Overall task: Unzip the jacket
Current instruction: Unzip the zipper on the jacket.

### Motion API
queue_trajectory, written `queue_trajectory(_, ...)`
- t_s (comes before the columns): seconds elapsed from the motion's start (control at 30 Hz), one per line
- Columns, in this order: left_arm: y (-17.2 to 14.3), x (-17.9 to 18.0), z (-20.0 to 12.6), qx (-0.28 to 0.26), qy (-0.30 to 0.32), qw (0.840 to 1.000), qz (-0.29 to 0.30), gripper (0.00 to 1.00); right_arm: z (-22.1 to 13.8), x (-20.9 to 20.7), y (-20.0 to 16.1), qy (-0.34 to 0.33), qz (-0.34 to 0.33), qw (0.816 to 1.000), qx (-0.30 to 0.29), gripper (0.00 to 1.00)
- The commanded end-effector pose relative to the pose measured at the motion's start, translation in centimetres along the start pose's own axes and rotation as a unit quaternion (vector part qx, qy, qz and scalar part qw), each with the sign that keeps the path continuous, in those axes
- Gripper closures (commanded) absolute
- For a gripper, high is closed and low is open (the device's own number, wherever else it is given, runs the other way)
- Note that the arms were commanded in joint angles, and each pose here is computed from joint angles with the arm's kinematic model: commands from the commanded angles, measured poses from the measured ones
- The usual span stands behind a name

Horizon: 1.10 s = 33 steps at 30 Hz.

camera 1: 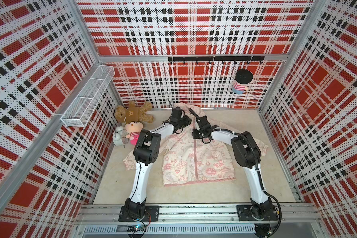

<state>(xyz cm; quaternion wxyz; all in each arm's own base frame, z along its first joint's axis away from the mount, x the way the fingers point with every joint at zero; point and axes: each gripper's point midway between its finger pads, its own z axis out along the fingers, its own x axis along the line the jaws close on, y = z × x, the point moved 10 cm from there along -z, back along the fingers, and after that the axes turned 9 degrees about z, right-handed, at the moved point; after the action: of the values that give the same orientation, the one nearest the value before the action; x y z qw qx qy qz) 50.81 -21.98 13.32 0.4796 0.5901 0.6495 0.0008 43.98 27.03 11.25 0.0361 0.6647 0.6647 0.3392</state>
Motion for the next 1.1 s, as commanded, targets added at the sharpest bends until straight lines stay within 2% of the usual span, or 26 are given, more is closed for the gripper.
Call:
queue_trajectory(0.0,-0.9,0.0,0.9,0.009,-0.022,1.0,-0.02,0.73,-2.0,0.8,0.4,0.007,-0.008,1.0,-0.006,1.0)
queue_trajectory(0.1,-1.1,0.2,1.2,0.01,-0.013,1.0,-0.015,0.74,-2.2,0.8,0.5,0.009,-0.005,1.0,-0.007,0.99)
queue_trajectory(0.2,-1.4,0.9,1.6,0.012,0.006,1.0,-0.012,0.77,-2.7,0.8,0.7,0.009,0.001,1.0,-0.015,0.81)
queue_trajectory(0.43,-1.9,1.8,1.4,0.008,0.032,0.999,-0.007,0.81,-4.2,1.4,1.8,0.019,0.004,0.999,-0.028,0.73)
queue_trajectory(0.53,-1.8,1.5,1.1,0.004,0.032,0.999,-0.004,0.82,-4.3,1.4,1.8,0.019,0.002,0.999,-0.027,0.73)
queue_trajectory(0.7,-0.7,0.5,-0.2,-0.011,0.027,1.0,0.002,0.85,-3.5,1.2,1.4,0.016,0.003,1.0,-0.016,0.8)
queue_trajectory(1.07,0.7,-2.7,-2.3,-0.03,-0.006,1.0,0.005,0.91,-2.2,0.5,1.0,0.002,0.011,1.0,-0.003,0.82)
